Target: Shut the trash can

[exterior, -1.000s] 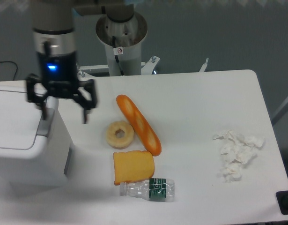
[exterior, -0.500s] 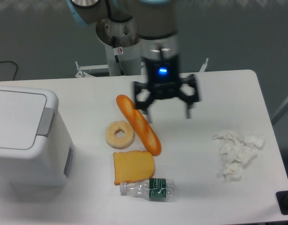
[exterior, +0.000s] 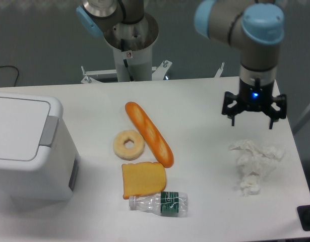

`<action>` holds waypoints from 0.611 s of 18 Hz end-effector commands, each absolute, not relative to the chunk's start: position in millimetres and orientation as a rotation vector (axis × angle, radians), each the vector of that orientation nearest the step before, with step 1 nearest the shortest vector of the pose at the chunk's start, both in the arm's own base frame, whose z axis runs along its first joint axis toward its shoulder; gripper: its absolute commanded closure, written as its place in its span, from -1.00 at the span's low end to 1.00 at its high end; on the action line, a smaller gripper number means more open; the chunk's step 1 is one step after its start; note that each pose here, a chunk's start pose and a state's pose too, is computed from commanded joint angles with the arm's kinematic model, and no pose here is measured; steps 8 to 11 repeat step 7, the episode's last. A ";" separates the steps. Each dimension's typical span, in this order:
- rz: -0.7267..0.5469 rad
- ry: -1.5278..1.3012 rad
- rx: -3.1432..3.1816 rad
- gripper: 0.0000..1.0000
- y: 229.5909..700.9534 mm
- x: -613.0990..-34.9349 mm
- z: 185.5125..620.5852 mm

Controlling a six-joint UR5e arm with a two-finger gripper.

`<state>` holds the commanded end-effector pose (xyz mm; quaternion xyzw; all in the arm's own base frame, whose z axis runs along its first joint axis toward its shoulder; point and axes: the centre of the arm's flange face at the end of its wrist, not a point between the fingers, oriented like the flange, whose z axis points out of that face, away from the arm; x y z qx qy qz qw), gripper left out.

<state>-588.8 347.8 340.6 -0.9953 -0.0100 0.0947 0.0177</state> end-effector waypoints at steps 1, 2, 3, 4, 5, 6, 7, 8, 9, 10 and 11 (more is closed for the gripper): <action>0.296 0.006 -3.119 -1.00 347.4 -594.6 335.3; 0.295 0.077 -3.134 -1.00 345.2 -603.6 328.4; 0.299 0.168 -3.141 -1.00 343.4 -616.0 324.4; 0.307 0.216 -3.149 -1.00 339.7 -627.4 324.9; 0.315 0.235 -3.151 -1.00 337.8 -636.5 326.1; 0.321 0.211 -3.152 -1.00 327.9 -648.2 327.3; 0.326 0.194 -3.149 -1.00 321.3 -659.2 325.7; 0.326 0.194 -3.149 -1.00 321.3 -659.2 325.7; 0.326 0.194 -3.149 -1.00 321.3 -659.2 325.7; 0.326 0.194 -3.149 -1.00 321.3 -659.2 325.7; 0.326 0.194 -3.149 -1.00 321.3 -659.2 325.7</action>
